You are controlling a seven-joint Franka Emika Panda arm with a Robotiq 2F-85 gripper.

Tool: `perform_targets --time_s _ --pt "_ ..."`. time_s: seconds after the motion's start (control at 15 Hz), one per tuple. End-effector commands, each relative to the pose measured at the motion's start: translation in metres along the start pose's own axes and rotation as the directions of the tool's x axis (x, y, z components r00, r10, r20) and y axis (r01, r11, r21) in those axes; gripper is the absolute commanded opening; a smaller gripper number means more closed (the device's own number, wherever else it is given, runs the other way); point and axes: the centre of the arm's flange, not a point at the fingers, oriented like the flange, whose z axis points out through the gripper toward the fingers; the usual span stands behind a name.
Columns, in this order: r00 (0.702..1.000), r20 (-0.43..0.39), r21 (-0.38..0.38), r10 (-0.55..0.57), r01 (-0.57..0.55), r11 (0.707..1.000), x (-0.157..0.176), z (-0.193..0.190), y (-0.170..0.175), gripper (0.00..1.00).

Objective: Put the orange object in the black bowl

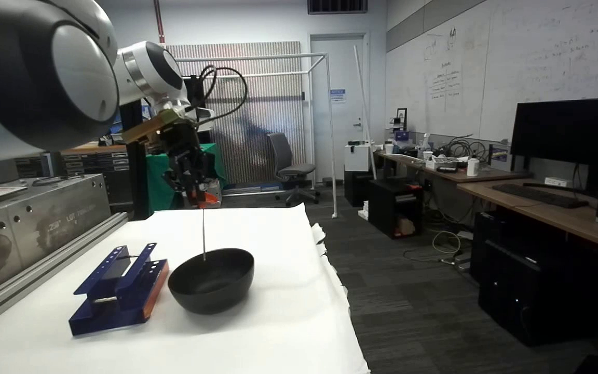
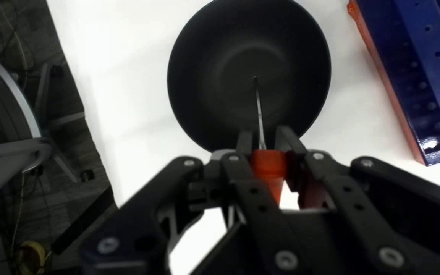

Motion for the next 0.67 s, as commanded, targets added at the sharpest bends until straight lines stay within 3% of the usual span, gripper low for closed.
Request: perform_targets --time_s 0.0,0.2,0.6 --pt "0.999 0.017 0.132 0.049 -0.051 0.99 -0.036 0.025 0.0 0.1" --pt "0.995 0.011 0.192 0.103 -0.103 0.976 -0.04 0.034 -0.003 0.1" --pt "0.971 -0.038 0.201 0.237 -0.225 0.953 -0.031 0.045 0.007 0.1"
